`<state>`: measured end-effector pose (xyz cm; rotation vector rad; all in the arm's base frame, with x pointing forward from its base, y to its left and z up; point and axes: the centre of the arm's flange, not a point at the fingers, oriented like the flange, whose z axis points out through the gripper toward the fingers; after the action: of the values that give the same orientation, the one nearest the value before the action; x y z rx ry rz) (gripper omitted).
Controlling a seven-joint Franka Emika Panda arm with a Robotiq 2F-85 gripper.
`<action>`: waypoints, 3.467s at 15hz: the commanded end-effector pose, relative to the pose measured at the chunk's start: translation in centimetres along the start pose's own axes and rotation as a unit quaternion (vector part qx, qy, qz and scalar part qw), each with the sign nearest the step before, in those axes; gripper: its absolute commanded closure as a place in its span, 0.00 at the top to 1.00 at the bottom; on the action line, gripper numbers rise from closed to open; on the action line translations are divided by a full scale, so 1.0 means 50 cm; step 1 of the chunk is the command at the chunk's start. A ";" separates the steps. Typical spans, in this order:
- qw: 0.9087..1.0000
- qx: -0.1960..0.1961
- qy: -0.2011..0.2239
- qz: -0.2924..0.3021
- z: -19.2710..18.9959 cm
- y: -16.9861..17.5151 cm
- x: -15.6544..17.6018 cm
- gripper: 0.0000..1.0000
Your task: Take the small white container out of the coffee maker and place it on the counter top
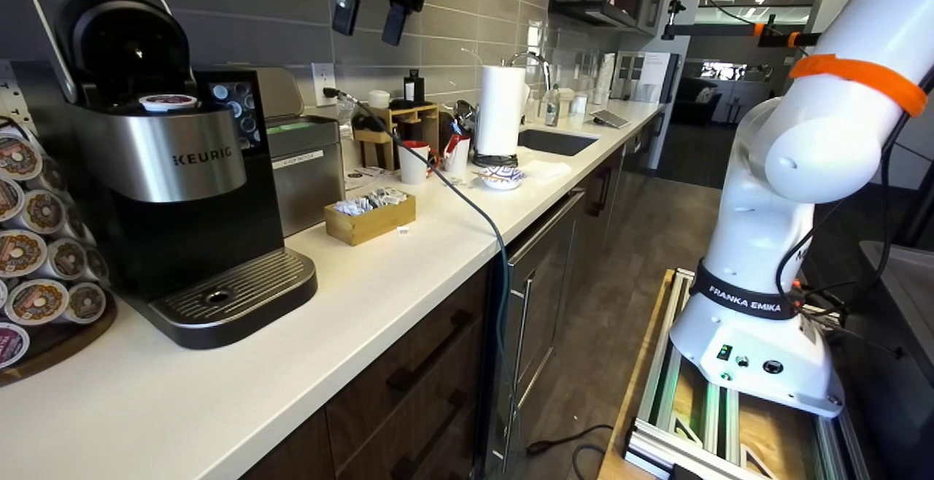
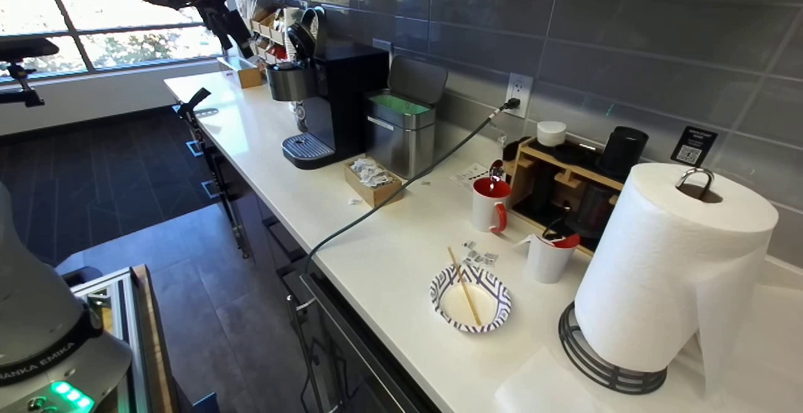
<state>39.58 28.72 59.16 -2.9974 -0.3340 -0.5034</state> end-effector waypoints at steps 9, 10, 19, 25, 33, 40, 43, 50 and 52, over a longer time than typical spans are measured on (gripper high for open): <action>0.999 0.021 0.015 0.023 0.000 -0.141 0.092 1.00; 0.998 0.017 0.015 0.057 0.004 -0.142 0.088 1.00; 0.962 -0.113 0.170 0.180 0.054 -0.271 0.097 1.00; 0.951 -0.165 0.223 0.138 0.110 -0.384 0.109 1.00; 0.983 -0.101 0.100 0.115 0.176 -0.391 0.174 1.00; 0.981 -0.106 0.116 0.114 0.176 -0.384 0.167 1.00; 0.987 -0.095 0.112 0.062 0.170 -0.320 0.172 1.00; 0.994 -0.081 0.052 0.059 0.159 -0.211 0.179 1.00; 0.994 -0.077 0.050 0.066 0.157 -0.212 0.164 1.00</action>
<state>49.67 43.06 55.53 -3.0851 -0.0996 -0.7488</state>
